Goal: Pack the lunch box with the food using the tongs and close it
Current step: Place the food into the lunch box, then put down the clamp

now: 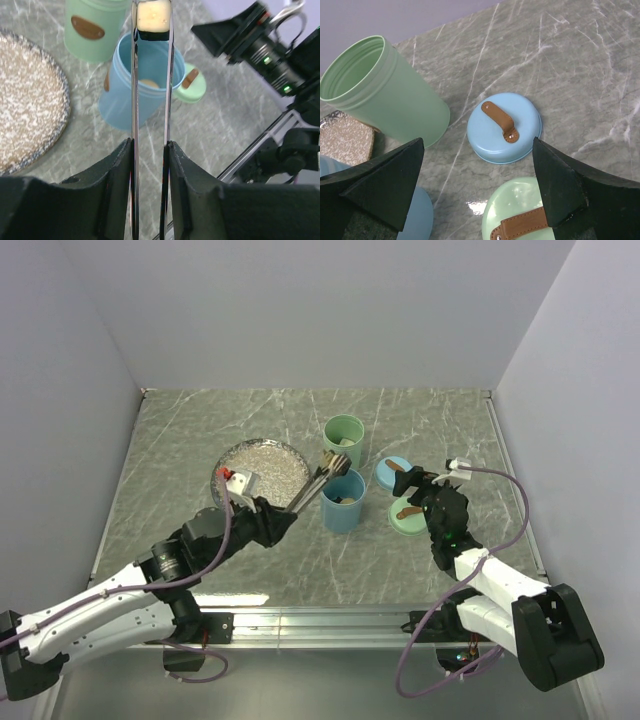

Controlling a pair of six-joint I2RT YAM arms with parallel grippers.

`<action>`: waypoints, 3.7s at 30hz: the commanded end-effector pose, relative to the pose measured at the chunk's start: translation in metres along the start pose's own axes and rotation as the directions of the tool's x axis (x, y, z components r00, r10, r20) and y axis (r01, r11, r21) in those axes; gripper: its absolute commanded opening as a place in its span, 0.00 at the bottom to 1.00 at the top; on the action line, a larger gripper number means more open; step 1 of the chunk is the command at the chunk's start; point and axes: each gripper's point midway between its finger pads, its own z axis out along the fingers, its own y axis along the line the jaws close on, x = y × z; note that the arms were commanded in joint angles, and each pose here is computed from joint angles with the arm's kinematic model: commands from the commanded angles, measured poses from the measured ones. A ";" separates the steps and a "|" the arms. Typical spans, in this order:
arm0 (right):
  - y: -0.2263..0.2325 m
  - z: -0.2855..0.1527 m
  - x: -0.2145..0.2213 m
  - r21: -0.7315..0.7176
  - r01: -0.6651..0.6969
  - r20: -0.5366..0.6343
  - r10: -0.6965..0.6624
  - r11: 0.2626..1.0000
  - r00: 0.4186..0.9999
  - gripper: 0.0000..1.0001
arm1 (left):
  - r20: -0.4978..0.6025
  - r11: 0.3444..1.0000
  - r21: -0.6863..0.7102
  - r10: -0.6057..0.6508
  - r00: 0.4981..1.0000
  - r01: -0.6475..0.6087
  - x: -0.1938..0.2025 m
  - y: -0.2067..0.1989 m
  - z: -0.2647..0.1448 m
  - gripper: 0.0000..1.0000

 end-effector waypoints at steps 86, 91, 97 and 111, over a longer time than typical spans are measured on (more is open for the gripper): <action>0.022 0.024 -0.018 -0.052 0.004 0.035 -0.002 0.999 0.999 0.95 | 0.278 0.335 -0.895 -0.096 0.956 0.294 -0.035 0.327 -0.042 0.43; 0.022 0.023 -0.017 -0.056 0.004 0.034 -0.002 0.998 0.999 0.95 | 0.214 0.300 -0.921 -0.140 0.967 0.248 -0.019 0.338 -0.039 0.42; 0.023 0.020 -0.020 -0.062 0.000 0.042 0.002 0.998 0.999 0.95 | 0.164 0.265 -0.943 -0.167 0.972 0.204 -0.007 0.343 -0.044 0.42; 0.023 0.016 -0.022 -0.069 -0.003 0.050 0.007 0.998 0.999 0.95 | -0.005 0.208 -0.977 -0.270 0.963 0.053 0.031 0.351 -0.051 0.40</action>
